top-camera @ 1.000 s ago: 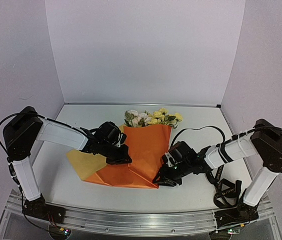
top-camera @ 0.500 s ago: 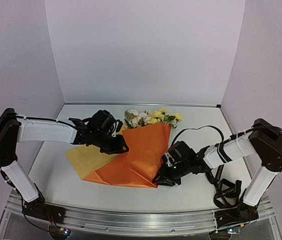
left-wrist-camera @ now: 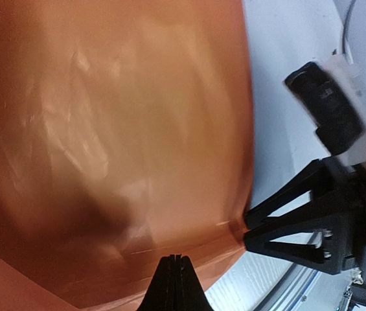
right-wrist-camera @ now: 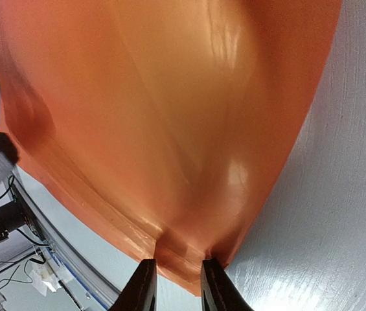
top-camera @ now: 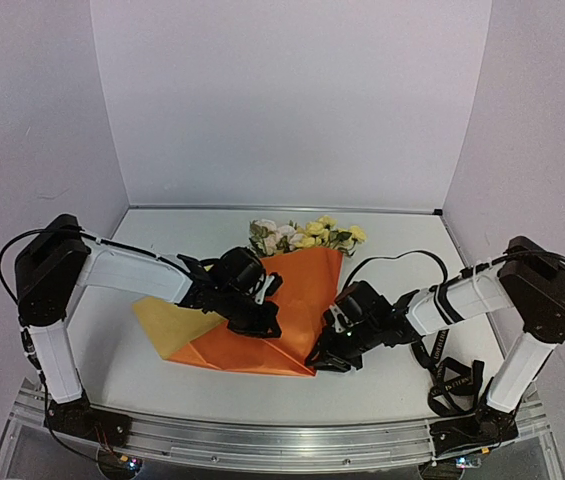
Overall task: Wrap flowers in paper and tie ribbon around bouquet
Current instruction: Press the fold line on the 1/4-folded wrapping paper.
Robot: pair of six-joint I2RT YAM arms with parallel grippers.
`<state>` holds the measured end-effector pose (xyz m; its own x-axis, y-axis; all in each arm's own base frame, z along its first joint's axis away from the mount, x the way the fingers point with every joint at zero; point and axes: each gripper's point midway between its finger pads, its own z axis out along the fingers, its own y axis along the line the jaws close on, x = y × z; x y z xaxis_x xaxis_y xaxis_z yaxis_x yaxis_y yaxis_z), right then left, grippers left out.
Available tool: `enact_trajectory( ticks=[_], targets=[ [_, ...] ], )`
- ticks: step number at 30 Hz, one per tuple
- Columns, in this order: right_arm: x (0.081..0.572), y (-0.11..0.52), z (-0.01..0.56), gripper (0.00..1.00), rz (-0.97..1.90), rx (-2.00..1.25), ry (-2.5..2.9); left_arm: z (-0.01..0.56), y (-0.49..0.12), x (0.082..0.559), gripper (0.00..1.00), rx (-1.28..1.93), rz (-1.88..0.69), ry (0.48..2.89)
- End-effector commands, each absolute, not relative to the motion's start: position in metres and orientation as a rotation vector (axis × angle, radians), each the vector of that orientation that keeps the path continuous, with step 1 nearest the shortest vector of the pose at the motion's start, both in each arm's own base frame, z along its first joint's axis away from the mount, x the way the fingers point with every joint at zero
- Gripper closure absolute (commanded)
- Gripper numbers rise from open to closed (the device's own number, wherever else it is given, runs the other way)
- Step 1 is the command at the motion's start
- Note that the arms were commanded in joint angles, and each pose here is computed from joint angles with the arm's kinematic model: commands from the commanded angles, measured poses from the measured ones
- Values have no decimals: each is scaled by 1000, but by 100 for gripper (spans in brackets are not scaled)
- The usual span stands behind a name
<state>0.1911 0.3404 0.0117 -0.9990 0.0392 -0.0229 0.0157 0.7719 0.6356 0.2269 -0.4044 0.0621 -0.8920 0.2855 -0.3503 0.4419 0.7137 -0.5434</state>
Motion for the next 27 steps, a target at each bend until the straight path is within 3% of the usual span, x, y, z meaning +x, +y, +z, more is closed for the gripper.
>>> enact_trajectory(
  ticks=[1,16,27],
  targets=[
    [193,339,9,73,989,66,2951,41,-401,220,100,564,-959,2710],
    [242,358,47,65,1272,280,2782,-6,-373,216,100,475,-758,2853],
    [272,342,20,65,1284,488,2745,-13,-371,214,100,481,-730,2883]
  ],
)
